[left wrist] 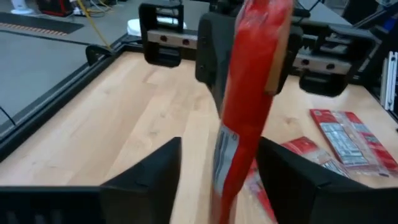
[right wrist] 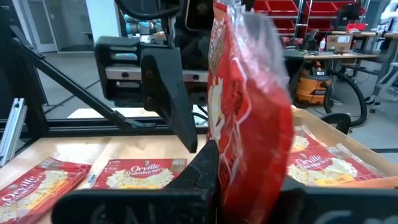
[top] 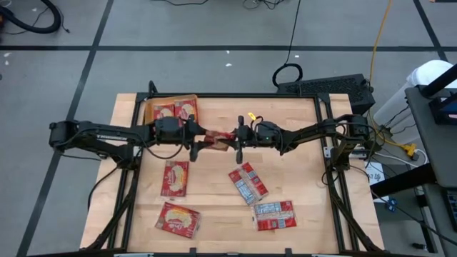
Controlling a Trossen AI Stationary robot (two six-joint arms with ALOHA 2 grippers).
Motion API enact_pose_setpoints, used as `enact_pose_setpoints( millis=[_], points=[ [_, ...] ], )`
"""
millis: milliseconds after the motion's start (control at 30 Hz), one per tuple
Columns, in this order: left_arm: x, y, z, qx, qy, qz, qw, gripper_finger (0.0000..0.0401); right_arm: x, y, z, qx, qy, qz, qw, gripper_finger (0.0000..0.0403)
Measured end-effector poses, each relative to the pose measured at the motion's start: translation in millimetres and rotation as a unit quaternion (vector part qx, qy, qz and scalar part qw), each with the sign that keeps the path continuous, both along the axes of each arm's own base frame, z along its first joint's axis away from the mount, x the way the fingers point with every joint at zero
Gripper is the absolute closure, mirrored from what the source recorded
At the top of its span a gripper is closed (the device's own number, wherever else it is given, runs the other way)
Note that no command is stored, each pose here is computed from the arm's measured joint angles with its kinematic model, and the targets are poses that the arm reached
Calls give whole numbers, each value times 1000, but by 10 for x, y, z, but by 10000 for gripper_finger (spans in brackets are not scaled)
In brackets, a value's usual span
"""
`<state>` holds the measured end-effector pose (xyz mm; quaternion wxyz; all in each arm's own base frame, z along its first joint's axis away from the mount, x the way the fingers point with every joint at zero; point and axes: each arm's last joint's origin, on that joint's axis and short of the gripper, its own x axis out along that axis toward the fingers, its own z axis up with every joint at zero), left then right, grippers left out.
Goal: Sort popcorn bags into baskets
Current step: Put the red popcorn bag into the orange bin
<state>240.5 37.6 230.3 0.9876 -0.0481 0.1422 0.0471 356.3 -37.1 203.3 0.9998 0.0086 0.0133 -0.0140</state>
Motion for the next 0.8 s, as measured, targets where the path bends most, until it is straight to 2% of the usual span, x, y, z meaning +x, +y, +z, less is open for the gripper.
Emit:
enact_pose_setpoints(
  millis=[267,333,467,633,800],
  points=[
    [-33,-12,42,-4,-7,-9,1000,377,3,-6,11,-1,-4,-1,1000,384],
    [-61,-20,72,-4,-10,-14,1000,383,5,-5,24,-10,-8,-3,1000,369],
    [-211,0,139,-3,4,1,1000,369,-14,-18,13,-14,11,-40,999,317],
    [-505,67,229,3,34,53,998,384,-74,-53,79,-29,35,-69,997,250],
    [-861,136,291,10,65,136,989,383,-143,-75,89,-56,86,-114,988,212]
  ],
)
